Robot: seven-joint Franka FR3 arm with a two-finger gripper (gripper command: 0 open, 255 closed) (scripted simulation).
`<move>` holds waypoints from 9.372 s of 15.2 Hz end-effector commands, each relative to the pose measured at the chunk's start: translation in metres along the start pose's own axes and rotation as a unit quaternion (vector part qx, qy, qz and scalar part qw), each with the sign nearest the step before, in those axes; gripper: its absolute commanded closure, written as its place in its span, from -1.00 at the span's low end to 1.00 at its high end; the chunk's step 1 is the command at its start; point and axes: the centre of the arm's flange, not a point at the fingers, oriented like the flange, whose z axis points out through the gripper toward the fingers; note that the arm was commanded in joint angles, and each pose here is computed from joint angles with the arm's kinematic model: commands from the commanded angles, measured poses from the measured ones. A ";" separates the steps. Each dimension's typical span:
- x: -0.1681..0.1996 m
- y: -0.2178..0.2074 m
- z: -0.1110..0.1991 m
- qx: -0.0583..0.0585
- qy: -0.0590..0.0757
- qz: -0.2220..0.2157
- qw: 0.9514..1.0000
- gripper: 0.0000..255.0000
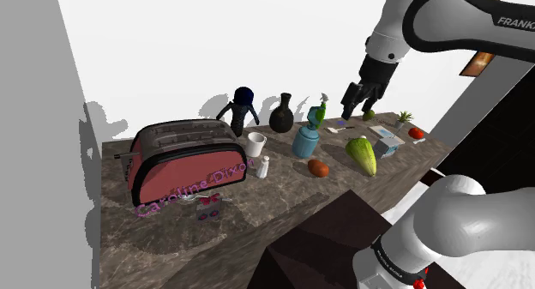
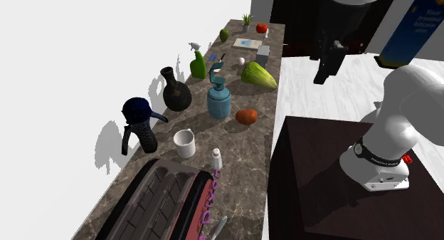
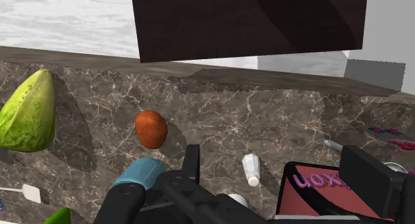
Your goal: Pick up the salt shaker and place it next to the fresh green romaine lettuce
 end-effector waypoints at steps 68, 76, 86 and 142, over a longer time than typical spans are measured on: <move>0.206 -0.037 0.376 0.115 0.123 0.022 0.985 1.00; 0.205 -0.032 0.334 0.115 0.123 0.022 0.985 1.00; 0.205 -0.026 0.282 0.115 0.123 0.022 0.985 1.00; -0.004 0.397 0.297 0.115 0.123 0.022 0.985 1.00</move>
